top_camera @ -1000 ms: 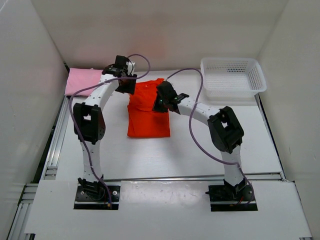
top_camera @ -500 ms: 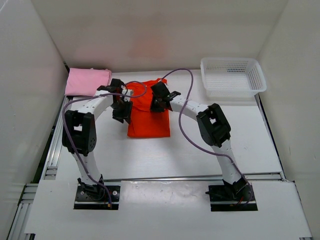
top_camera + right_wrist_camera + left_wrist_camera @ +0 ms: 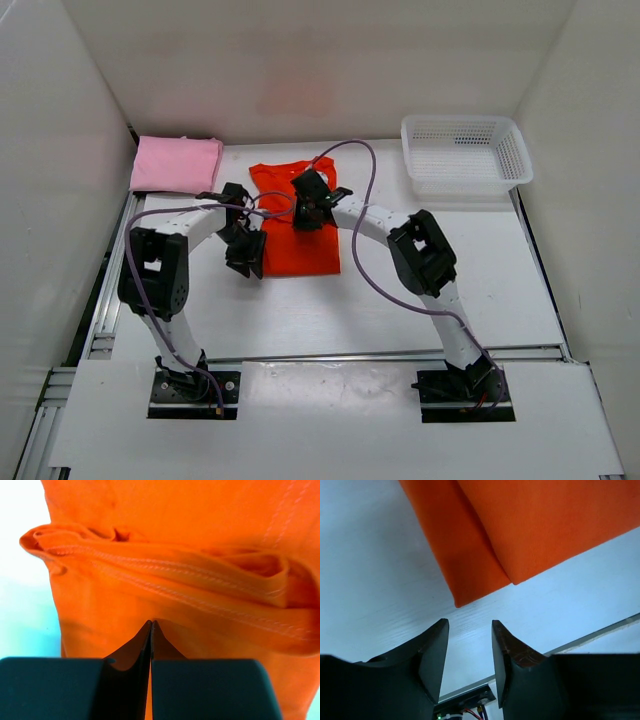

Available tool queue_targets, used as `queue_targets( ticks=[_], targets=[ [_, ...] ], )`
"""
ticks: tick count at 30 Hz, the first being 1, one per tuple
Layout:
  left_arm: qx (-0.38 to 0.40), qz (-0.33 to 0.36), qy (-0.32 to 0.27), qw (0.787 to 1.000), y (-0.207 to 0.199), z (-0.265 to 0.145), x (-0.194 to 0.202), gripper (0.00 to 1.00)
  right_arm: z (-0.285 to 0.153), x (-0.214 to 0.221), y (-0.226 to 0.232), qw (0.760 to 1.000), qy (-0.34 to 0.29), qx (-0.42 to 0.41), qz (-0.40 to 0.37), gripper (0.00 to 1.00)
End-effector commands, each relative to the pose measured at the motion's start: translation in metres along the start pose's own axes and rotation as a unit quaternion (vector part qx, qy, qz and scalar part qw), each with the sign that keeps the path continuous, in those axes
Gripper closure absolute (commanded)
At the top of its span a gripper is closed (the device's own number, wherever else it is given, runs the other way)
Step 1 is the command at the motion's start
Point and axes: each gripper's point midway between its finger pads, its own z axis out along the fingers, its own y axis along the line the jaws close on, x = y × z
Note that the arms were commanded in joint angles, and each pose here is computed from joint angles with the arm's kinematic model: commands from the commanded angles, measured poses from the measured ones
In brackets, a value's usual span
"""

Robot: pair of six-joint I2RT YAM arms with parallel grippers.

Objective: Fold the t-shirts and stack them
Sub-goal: Fold the folded rectangular tshirt in 1/3 of the way

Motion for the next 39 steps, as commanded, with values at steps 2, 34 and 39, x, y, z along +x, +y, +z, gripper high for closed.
queue_targets(
  ticks=[2, 34, 39],
  targets=[
    [0.036, 0.006, -0.012, 0.999, -0.012, 0.002, -0.004, 0.47, 0.001, -0.006, 0.001, 1.0, -0.013, 0.01, -0.003, 1.0],
    [0.088, -0.011, 0.004, 0.996, -0.013, 0.035, -0.018, 0.9, 0.014, -0.13, -0.024, 0.958, -0.213, 0.075, 0.176, 0.96],
    [0.093, -0.015, 0.012, 0.995, -0.016, 0.033, -0.012, 0.9, 0.018, -0.141, -0.037, 0.957, -0.212, 0.078, 0.182, 0.96]
  ],
)
